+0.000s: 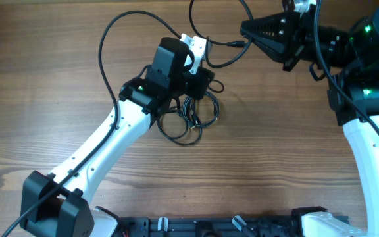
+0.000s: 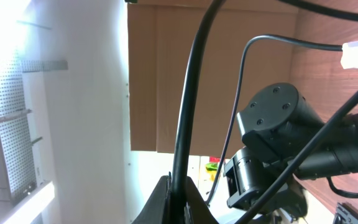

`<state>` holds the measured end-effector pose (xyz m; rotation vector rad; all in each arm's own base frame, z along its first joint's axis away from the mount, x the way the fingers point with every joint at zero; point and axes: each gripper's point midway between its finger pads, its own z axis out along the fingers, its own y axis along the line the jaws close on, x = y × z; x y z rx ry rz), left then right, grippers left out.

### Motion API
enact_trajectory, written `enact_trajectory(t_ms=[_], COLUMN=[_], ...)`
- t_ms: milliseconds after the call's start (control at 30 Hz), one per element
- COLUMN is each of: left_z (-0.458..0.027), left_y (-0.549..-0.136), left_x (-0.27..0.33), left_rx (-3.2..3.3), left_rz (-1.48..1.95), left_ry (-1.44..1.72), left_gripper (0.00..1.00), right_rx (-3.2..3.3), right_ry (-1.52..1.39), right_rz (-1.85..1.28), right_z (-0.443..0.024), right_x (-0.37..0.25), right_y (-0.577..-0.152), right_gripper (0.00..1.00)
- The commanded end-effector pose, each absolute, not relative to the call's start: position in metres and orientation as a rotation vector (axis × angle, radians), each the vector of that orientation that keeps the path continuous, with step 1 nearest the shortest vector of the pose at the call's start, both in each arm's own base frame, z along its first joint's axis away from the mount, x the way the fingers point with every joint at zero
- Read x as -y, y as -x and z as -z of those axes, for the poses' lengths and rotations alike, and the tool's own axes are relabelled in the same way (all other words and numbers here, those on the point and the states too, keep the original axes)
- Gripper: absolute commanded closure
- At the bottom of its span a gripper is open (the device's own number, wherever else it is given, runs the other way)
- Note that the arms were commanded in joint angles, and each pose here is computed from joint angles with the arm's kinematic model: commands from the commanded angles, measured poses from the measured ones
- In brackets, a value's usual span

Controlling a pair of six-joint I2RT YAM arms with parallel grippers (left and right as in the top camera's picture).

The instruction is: Untangle cables

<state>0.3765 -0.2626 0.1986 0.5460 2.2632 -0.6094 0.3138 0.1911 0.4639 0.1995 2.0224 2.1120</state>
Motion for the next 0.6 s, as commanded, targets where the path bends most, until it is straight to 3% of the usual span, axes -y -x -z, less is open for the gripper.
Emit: enact_trajectory(t_ms=[0,33,67,267,567], left_z=[-0.196,-0.197,-0.199,-0.279,-0.354], left_y=[-0.379,-0.38,-0.381,-0.38,-0.354], left_x=[0.263,0.263,0.264,0.272,0.257], left_rx=[-2.263,-2.259,-2.251,-2.038,-1.857], left_rz=[0.599,0.601,0.603,0.789,0.848], left_ry=[-0.538,-0.537,-0.537,-0.4,-0.364], left_gripper=[0.85,0.94,0.96,0.96,0.96], right_rx=[-2.023,-2.015,-2.005,-1.995,-1.984], right_ry=[-0.144,-0.119,-0.092,0.055,0.12], right_rz=[-2.106,-2.091,-2.075,-2.024,-1.982], right_z=[-0.466,-0.466,-0.466,-0.459,-0.447], right_x=[-0.191,-0.191,-0.191,-0.193,-0.194], right_y=[-0.311,-0.311,-0.311,-0.31,-0.321], right_gripper=[0.96,0.96,0.96,0.96,0.96])
